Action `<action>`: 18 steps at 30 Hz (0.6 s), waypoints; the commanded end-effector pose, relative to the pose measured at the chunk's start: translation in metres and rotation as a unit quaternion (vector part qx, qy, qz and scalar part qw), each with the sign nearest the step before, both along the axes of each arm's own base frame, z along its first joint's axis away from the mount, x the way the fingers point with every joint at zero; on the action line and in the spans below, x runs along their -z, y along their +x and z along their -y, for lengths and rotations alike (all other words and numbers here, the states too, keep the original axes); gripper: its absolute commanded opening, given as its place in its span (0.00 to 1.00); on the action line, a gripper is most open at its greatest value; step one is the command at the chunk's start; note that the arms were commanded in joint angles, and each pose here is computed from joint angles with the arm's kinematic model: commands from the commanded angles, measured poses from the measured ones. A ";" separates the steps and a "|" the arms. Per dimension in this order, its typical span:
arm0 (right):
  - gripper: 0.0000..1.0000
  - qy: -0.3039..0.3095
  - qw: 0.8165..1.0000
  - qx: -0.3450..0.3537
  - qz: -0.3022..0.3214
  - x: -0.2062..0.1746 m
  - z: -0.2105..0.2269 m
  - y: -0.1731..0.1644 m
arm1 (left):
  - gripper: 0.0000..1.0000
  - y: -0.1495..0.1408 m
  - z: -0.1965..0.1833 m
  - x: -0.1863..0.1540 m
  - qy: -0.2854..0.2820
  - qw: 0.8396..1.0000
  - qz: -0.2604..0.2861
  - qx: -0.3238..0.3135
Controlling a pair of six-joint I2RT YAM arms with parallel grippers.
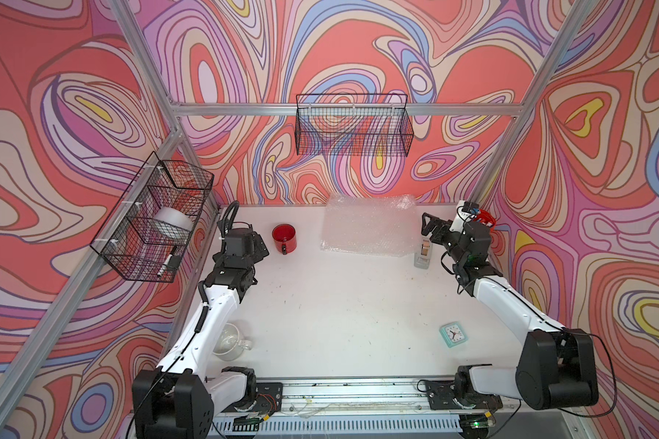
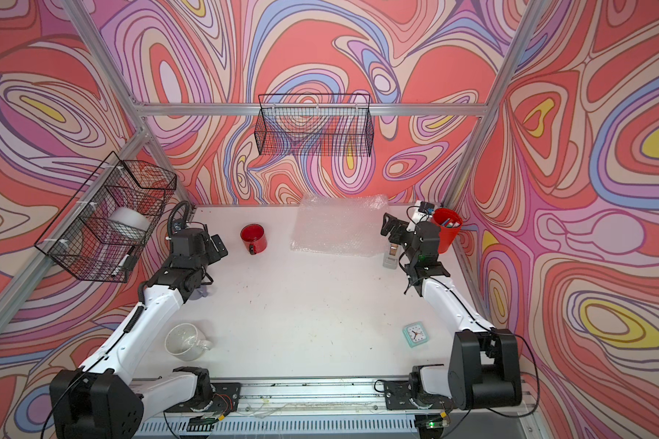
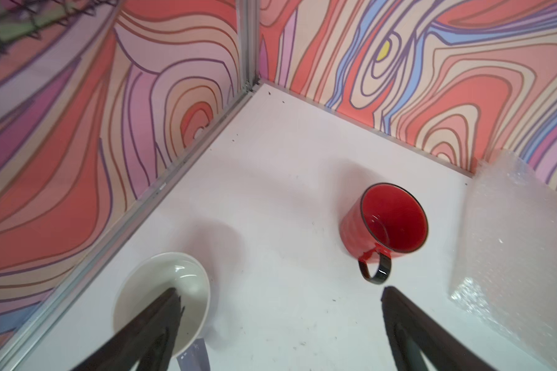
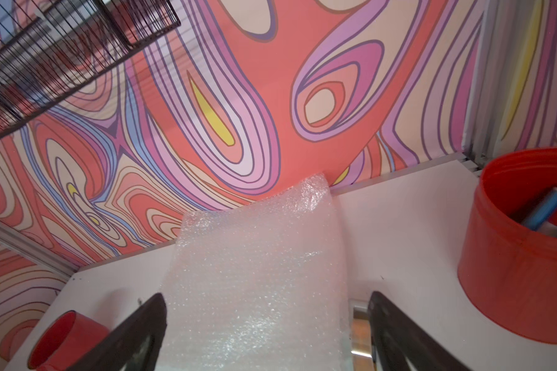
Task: Wrap mugs in bubble wrap
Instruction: Pick up the bubble wrap from the bubble wrap.
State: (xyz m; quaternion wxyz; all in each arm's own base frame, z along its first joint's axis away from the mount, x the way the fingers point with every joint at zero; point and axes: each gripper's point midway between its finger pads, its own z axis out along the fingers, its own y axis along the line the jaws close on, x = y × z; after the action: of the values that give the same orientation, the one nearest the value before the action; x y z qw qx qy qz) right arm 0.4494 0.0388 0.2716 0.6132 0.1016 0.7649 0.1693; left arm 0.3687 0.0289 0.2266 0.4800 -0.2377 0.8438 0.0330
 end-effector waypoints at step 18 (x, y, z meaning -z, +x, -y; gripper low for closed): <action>0.98 -0.008 0.968 -0.247 -0.037 -0.065 -0.147 -0.062 | 0.56 0.082 0.083 0.128 -0.039 0.960 -0.202 0.189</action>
State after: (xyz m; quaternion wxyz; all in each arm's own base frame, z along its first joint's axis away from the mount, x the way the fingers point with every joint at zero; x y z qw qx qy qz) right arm 0.3968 0.1886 0.3268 0.5238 -0.0766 0.7884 0.3132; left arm 0.4421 -0.0543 0.1007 0.2920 -0.1025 0.9497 -0.0481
